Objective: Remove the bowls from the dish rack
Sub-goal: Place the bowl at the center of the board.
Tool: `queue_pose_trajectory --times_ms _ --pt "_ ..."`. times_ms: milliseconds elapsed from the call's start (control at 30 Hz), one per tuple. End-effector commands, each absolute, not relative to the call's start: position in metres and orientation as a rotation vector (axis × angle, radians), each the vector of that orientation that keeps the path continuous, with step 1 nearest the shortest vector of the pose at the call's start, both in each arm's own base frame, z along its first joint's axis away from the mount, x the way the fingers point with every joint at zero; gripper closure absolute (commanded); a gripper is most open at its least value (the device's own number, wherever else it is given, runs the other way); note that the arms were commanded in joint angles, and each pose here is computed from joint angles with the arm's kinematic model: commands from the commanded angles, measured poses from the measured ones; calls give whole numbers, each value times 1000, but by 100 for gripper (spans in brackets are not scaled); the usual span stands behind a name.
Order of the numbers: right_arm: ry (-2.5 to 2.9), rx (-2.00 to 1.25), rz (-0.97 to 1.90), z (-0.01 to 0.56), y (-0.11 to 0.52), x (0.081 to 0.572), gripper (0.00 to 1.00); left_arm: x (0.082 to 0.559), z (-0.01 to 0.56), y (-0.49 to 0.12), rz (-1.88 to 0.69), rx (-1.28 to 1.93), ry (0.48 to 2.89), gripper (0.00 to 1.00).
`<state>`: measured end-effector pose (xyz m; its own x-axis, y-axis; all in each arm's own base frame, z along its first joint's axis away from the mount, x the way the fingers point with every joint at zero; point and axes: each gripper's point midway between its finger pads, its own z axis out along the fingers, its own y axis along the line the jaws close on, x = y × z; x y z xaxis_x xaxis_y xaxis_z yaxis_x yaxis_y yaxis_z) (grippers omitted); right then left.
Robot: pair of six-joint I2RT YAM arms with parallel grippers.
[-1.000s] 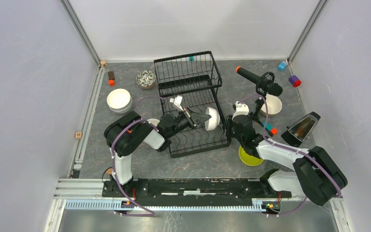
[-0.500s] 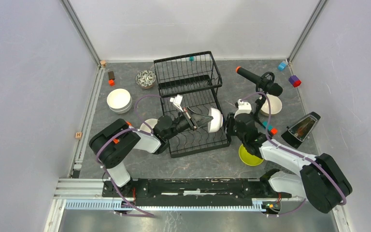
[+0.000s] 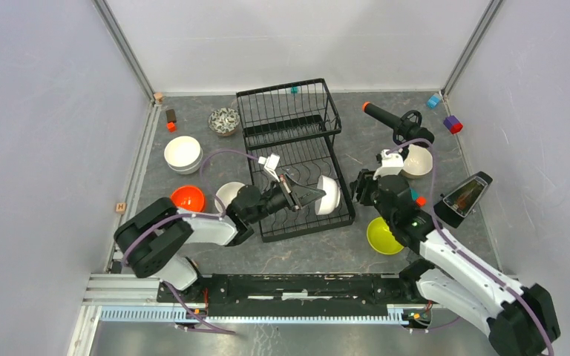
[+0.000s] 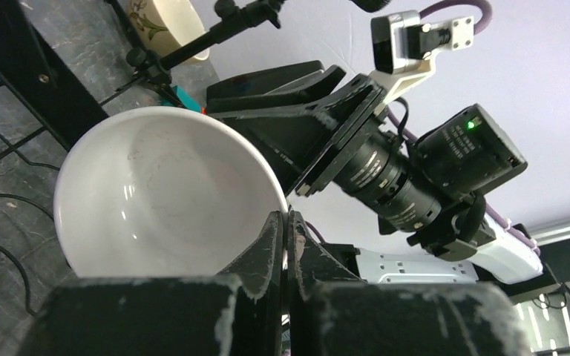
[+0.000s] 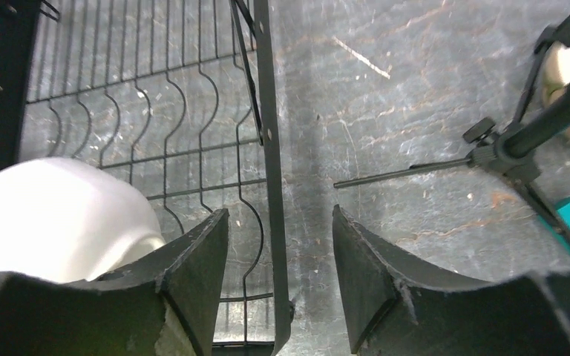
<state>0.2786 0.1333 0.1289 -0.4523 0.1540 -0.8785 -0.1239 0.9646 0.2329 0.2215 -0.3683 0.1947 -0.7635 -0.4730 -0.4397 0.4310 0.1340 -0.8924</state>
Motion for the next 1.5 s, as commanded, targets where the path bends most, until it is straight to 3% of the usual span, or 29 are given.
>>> queue_pose_trajectory --times_ms 0,367,733,1133,1467 --pt "1936 -2 287 175 121 275 39 208 224 -362 -1652 68 1656 98" --pt "1906 -195 467 213 138 235 36 159 248 -332 -1331 372 1779 98" --pt "1963 -480 780 222 177 180 28 100 221 -294 -915 706 1907 98" --pt "2027 -607 849 216 187 160 12 47 200 -320 -439 1211 1692 98" --pt "2117 -694 871 186 197 151 11 38 157 -335 -268 1398 1625 98"
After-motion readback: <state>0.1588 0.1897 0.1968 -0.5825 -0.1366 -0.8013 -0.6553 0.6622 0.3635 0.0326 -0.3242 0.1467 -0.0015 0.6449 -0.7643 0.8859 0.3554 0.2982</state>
